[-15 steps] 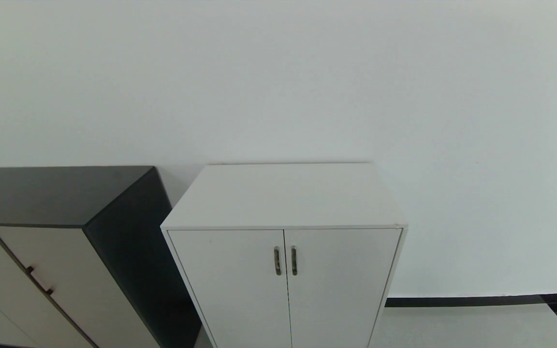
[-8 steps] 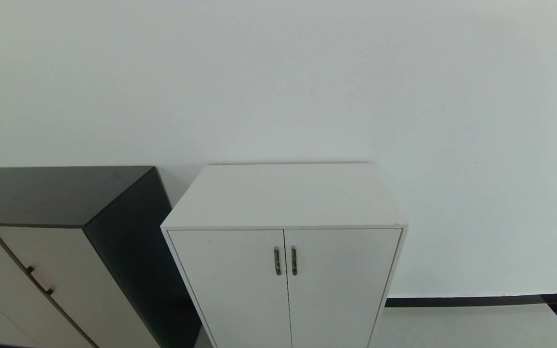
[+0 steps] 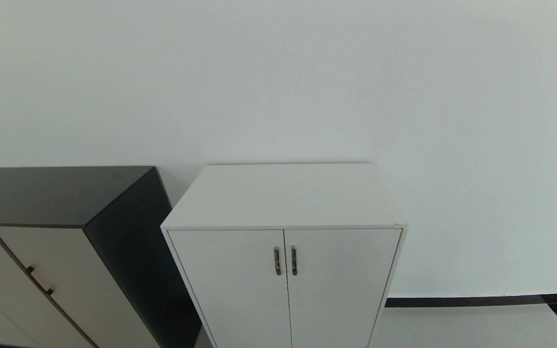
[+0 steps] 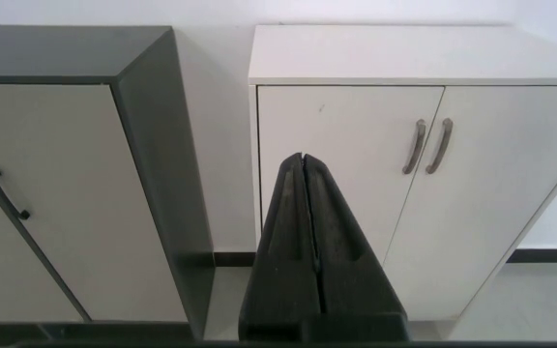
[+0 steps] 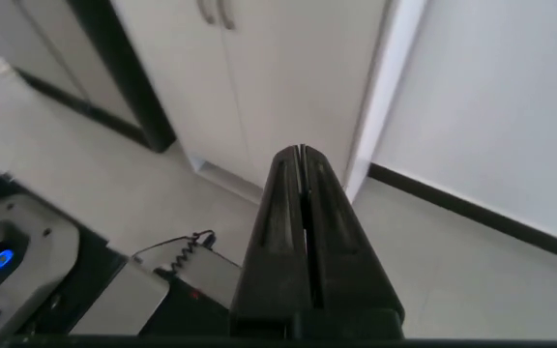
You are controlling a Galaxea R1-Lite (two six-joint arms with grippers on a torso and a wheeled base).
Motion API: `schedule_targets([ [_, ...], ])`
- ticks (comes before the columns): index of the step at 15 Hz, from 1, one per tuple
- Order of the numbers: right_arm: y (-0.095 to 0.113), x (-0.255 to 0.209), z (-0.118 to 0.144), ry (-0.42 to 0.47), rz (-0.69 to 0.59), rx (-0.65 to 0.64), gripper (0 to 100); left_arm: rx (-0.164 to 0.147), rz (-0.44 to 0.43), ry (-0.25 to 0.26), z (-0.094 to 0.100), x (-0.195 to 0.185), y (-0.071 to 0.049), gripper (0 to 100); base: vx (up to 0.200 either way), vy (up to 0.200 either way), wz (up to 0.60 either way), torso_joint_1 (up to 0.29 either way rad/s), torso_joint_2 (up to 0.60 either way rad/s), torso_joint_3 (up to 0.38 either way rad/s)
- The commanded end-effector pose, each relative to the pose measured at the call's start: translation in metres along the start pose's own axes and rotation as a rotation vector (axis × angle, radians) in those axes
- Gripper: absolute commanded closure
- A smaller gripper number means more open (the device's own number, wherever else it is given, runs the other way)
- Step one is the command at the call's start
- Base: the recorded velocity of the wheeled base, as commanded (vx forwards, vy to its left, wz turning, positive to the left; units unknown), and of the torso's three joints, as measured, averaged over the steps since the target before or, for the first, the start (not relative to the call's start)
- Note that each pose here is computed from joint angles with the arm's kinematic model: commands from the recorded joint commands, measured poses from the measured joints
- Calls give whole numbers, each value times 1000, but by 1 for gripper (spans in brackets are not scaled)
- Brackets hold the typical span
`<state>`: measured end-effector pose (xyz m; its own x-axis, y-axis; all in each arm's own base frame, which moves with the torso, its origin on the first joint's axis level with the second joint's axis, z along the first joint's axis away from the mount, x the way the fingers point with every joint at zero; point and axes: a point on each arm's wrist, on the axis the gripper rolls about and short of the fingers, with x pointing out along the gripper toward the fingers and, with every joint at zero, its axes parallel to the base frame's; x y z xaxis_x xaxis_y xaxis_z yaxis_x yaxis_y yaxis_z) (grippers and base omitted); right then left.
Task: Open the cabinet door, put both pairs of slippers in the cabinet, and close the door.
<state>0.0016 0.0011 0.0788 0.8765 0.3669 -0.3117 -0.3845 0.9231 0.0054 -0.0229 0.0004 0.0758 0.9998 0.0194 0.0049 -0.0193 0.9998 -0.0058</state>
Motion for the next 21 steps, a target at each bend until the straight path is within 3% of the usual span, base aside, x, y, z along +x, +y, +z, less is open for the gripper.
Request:
schedule_targets([
  [1, 0, -3, -1, -46, -225, 65, 100, 0, 1, 0, 0, 0, 0, 100, 0, 0, 0, 0, 0, 0],
  [9, 8, -20, -10, -306, -369, 44, 100, 1, -1, 0, 0, 0, 0, 100, 0, 0, 0, 0, 0, 0],
  [21, 8, -21, -10, -318, -398, 70, 100, 4, 1, 0, 0, 0, 0, 100, 0, 0, 0, 0, 0, 0],
])
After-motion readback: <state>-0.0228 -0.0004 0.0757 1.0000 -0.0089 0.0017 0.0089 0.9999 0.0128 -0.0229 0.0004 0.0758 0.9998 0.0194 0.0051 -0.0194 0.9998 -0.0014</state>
